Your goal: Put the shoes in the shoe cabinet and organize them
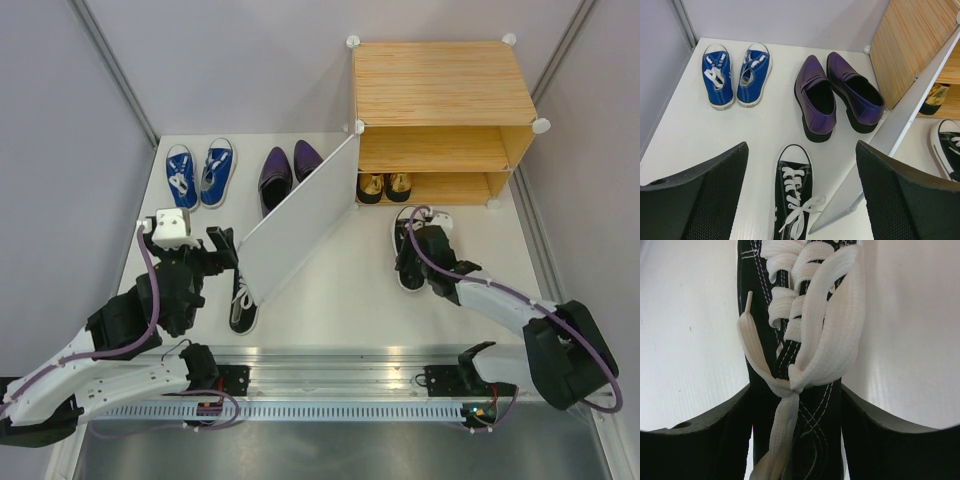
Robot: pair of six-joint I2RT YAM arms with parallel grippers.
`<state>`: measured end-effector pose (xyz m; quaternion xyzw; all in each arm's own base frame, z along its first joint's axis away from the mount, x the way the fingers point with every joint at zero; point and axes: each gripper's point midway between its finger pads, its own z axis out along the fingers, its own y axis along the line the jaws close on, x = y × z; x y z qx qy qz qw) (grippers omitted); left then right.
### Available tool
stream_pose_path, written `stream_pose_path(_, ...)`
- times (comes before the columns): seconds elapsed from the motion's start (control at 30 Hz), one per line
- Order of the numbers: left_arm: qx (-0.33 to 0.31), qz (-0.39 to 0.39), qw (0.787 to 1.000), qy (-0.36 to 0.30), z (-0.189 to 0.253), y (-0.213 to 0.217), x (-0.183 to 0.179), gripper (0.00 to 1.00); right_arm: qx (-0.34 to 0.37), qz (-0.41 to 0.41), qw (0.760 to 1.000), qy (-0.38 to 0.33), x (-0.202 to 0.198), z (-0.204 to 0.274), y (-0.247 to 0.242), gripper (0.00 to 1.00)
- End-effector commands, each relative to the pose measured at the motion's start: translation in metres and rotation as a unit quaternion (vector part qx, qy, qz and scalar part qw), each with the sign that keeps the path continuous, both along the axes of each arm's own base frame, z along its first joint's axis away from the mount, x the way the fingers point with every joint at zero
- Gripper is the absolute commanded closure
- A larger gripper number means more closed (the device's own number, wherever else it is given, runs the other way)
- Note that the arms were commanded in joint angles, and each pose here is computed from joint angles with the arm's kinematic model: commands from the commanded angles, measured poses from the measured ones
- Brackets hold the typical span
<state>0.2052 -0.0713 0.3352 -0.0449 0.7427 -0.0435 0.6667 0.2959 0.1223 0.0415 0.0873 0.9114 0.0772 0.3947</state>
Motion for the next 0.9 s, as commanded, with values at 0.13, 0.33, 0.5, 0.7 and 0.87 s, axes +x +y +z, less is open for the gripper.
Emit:
stream_pose_path(0.13, -0.01, -0.011, 1.0, -0.013, 0.009, 0.002, -0.002, 0.1, 0.021, -0.033, 0.999, -0.032, -0.001, 0.045, -0.033, 0.99)
stream_pose_path(0.33, -0.015, -0.013, 1.0, -0.015, 0.011, 0.004, -0.004, 0.1, -0.004, -0.062, 0.997, -0.04, 0.002, 0.048, -0.062, 0.99)
stream_pose_path(0.5, -0.018, -0.018, 1.0, -0.016, 0.012, 0.003, -0.004, 0.1, -0.013, -0.073, 0.994, -0.076, 0.02, 0.07, -0.073, 0.99)
stream_pose_path(0.7, -0.023, -0.02, 0.999, -0.018, 0.012, 0.003, -0.005, 0.1, -0.016, -0.072, 0.99, -0.116, 0.054, 0.086, -0.076, 0.99)
stream_pose_path(0.87, -0.021, -0.02, 0.999, -0.017, 0.012, 0.003, -0.005, 0.1, -0.028, -0.084, 0.985, -0.148, 0.096, 0.096, -0.085, 0.99)
